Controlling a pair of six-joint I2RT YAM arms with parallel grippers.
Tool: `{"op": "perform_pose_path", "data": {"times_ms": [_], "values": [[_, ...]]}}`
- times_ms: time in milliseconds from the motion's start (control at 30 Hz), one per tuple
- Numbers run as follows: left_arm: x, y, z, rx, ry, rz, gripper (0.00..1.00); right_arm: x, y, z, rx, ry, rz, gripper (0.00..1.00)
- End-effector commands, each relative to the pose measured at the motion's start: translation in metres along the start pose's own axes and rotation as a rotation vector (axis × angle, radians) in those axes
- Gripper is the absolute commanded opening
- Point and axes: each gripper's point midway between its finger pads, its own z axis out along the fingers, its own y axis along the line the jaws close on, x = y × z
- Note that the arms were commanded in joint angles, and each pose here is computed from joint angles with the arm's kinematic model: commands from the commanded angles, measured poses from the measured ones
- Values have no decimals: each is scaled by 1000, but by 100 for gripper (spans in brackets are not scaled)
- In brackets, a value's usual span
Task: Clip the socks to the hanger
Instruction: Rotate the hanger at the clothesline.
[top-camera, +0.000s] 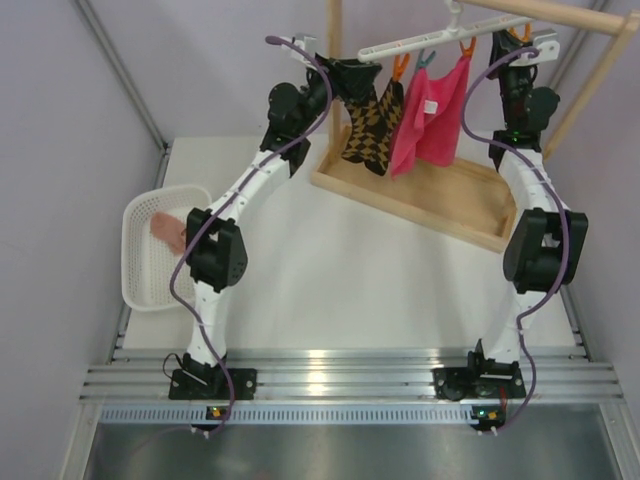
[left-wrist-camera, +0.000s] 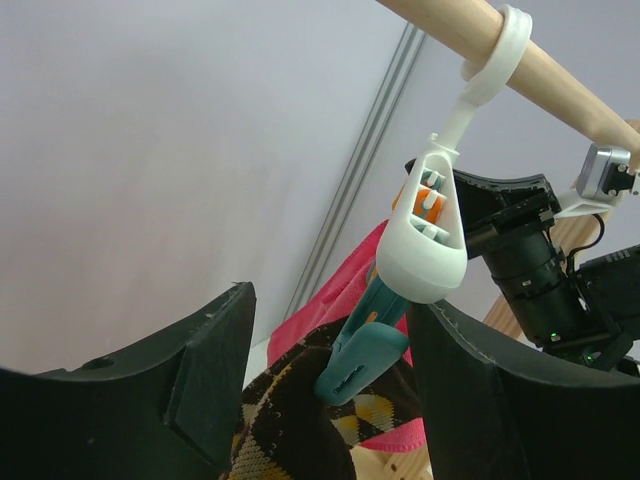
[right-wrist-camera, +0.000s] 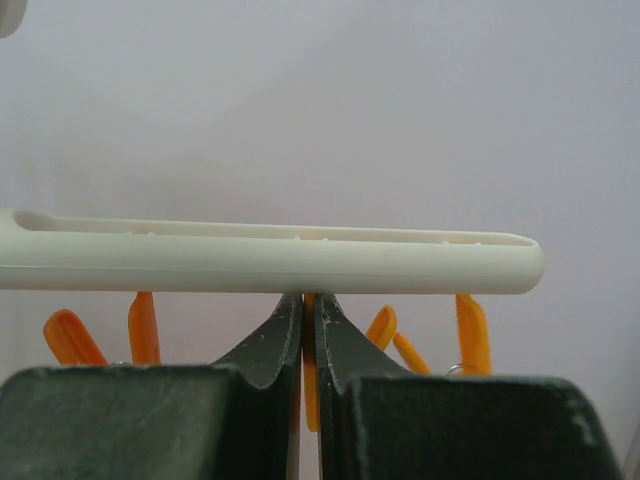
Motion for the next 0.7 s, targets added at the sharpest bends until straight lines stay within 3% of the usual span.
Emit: {"op": "perform_pose_path", "data": {"times_ms": [0, 367, 667], "values": [[-55, -26, -6, 20, -103, 42, 66, -73, 27, 0, -98, -129, -17, 0], [-66, -34, -17, -2, -100, 71, 68, -106, 48, -8, -143, -140, 3, 0], [-73, -51, -32, 7, -49, 130, 64, -104, 52, -7, -136, -125, -15, 0]]}}
